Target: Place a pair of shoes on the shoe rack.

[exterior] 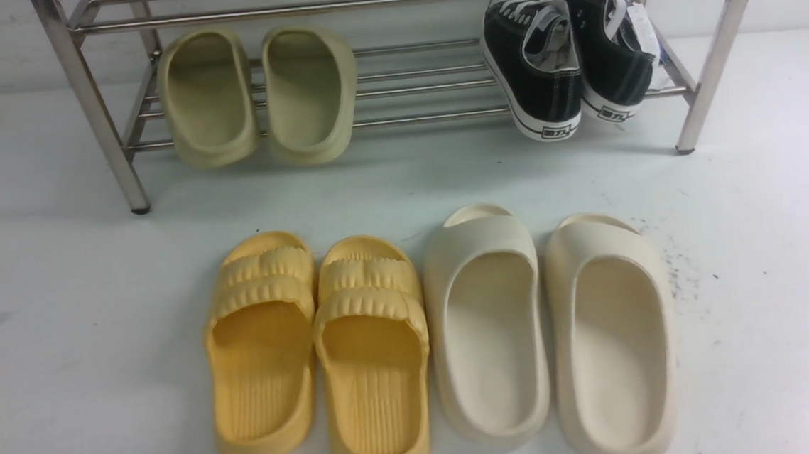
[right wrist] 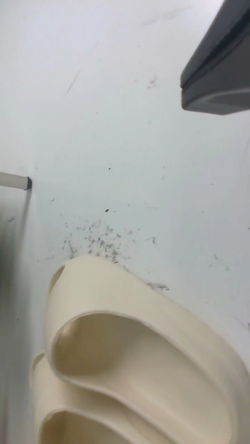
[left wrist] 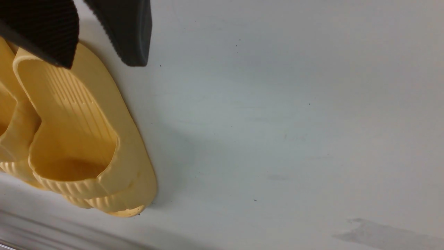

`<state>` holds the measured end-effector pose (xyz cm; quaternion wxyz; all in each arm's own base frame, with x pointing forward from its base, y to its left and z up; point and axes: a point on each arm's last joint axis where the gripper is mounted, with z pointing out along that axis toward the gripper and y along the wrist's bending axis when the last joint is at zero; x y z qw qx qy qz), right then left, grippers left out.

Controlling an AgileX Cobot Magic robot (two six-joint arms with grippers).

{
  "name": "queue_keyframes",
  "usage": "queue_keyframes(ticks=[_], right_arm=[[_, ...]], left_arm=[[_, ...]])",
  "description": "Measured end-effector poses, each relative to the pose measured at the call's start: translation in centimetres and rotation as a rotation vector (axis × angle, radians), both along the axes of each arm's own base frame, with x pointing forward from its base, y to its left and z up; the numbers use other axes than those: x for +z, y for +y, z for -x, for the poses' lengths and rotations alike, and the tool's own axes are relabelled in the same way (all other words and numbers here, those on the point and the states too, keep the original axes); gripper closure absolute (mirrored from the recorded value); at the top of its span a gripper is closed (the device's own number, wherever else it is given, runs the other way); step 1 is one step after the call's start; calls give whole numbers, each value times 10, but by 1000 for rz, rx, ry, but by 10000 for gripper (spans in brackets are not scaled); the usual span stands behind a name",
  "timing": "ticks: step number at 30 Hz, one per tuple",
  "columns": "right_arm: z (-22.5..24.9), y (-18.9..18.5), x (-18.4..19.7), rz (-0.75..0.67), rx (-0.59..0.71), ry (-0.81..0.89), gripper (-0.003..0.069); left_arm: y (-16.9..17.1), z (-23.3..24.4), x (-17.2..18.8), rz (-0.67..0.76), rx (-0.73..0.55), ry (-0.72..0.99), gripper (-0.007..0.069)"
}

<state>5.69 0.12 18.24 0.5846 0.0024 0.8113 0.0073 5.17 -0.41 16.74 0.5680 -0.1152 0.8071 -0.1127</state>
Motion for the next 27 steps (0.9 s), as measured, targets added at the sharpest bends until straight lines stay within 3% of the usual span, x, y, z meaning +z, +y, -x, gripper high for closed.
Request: queue_keyframes(ticks=[27], right_arm=[[5,-3,-8,39,-22,-13,654]], left_arm=[[0,0,0,0,0,0,386]])
